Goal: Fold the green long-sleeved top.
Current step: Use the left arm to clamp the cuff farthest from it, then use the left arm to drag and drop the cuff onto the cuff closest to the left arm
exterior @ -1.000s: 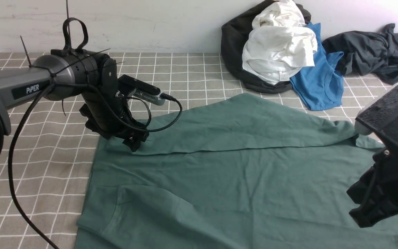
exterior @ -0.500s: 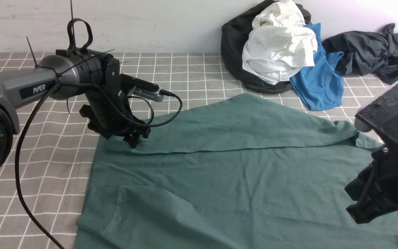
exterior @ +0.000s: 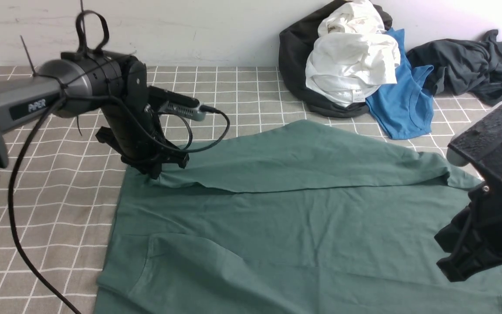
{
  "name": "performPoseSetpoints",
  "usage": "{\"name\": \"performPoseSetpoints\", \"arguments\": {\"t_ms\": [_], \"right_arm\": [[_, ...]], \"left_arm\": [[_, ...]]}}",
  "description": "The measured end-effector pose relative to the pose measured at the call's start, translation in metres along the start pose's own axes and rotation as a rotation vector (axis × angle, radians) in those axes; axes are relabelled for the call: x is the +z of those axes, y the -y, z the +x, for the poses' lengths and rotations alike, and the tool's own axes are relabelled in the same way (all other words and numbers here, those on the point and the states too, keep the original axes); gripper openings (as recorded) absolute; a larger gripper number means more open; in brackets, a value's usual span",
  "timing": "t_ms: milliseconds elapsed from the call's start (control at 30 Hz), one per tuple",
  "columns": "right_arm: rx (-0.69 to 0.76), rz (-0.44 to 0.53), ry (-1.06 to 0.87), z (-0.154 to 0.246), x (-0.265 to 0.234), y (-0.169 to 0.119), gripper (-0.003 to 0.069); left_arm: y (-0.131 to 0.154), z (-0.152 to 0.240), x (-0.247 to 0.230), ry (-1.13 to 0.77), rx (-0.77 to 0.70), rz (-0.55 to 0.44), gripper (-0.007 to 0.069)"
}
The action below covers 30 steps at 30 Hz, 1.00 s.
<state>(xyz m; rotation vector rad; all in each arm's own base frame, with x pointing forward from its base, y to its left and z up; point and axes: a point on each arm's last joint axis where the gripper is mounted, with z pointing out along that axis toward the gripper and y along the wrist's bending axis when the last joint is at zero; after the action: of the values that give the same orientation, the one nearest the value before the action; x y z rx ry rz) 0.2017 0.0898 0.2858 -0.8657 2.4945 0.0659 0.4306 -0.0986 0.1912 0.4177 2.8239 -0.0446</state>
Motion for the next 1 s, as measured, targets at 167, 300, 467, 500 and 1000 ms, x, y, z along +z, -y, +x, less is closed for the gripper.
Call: {"name": "performPoseSetpoints", "arguments": {"t_ms": [167,300,467,500,1000], "right_arm": [[-0.006,-0.009,-0.033,-0.001,-0.006,0.0,-0.0015],[-0.006,-0.018,-0.063,-0.002,-0.012,0.0,-0.0015],[-0.032,-0.067,-0.104,-0.001,-0.016,-0.01,-0.0015],[-0.064,-0.086,-0.113,-0.001,-0.016,-0.016,-0.0015],[-0.472,-0.297,-0.219,0.031,0.004,-0.08,0.0116]], "left_arm": [[0.008,0.01,-0.05,0.022,-0.061,0.083,0.0026],[0.016,0.035,-0.08,0.031,-0.098,0.151,0.0026],[0.025,0.11,-0.088,-0.059,-0.117,0.186,0.0025],[0.026,0.126,-0.085,-0.075,-0.119,0.183,0.0025],[0.03,0.19,-0.061,-0.185,-0.024,0.2,0.041]]}}
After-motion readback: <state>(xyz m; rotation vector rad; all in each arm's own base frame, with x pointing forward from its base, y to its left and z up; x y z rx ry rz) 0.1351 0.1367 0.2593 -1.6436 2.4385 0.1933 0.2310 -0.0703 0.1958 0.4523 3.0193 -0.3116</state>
